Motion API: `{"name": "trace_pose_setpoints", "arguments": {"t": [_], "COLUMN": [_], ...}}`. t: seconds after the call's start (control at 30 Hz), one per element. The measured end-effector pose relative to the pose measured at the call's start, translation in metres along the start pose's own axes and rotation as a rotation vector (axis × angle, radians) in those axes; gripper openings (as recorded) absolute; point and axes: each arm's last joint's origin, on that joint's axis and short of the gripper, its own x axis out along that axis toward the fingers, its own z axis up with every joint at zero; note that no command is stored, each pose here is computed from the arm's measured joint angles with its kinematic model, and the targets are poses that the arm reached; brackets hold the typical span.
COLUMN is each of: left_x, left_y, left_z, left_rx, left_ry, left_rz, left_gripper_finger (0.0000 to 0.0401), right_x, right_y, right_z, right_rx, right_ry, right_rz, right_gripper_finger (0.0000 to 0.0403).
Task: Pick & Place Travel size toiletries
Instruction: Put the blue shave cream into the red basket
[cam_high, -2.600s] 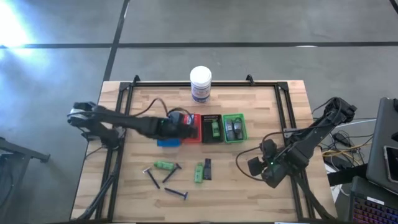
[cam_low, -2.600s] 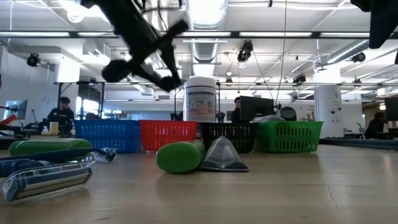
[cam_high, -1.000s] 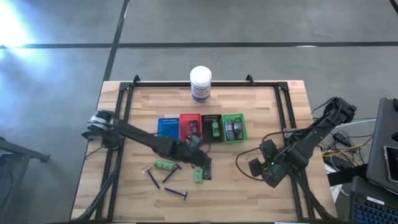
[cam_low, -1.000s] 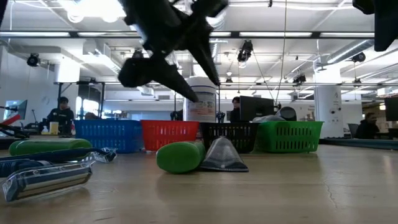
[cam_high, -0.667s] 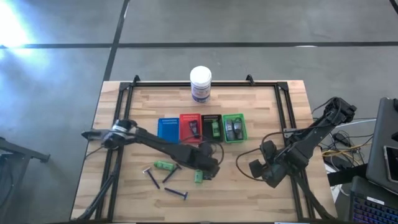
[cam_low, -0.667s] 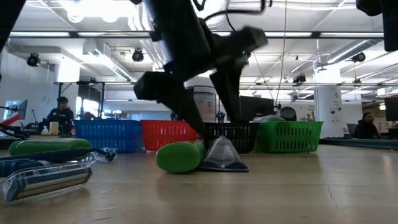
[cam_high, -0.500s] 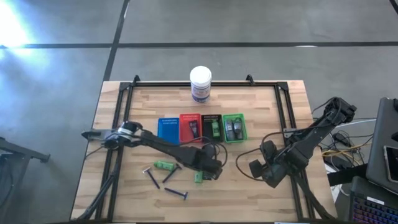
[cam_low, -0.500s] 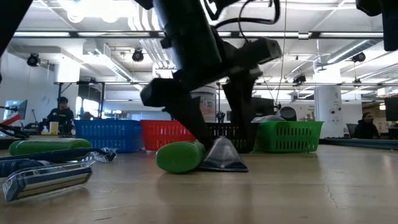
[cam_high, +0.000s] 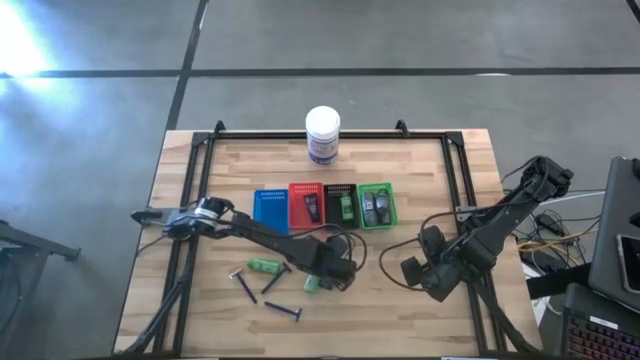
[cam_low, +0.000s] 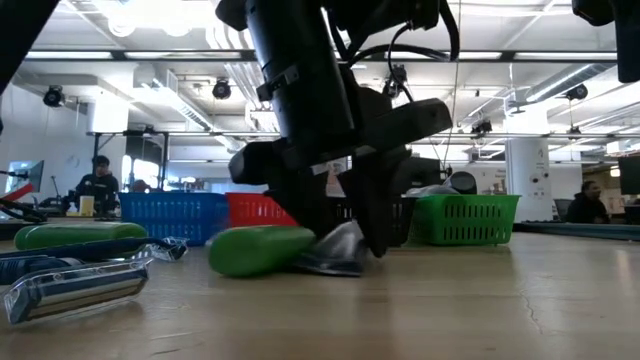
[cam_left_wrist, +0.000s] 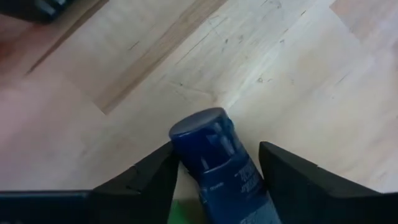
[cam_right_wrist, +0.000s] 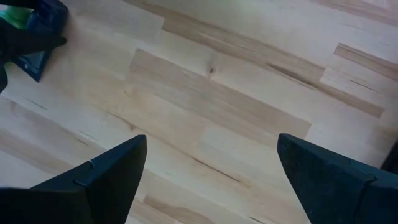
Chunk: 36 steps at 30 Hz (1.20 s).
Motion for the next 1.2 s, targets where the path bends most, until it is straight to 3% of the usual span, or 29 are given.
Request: {"name": "trace_pose_setpoints", "arguments": {"t": [0.33,0.63,0.87,1.07,1.2], "left_x": [-0.005,-0.08,-0.14,-0.142,-0.134], "left_y": [-0.001,0.007,0.042,0.088,0.113], "left_z": [0.004,0.018,0.049,0.076,0.086], "left_rx": [0.064,0.051,-0.005,-0.075,-0.111], "left_ry": [0.002,-0.051,-0.228,-0.268,-0.224], "left_rz": [-0.018,-0.088,-0.035,0.065,0.072], "left_gripper_finger": [0.013,0.0141,0.013,0.0131,0.0131], "right_x": [0.0,0.0,0.0,0.0,0.0], "right_y": [0.0,-0.001,-0.001,-0.001,-0.001], "right_z": [0.0,0.0,0.001,0.001,0.001], "right_rx": [-0.015,0.004,0.004,0.01,0.032], "right_ry": [-0.004,-0.005,-0.012,-0.015,-0.016], "right_rz": [-0.004,-0.006,-0.003,-0.003,-0.004], "right_gripper_finger": [0.0339,0.0317,0.0323,0.0342,0.0351]}}
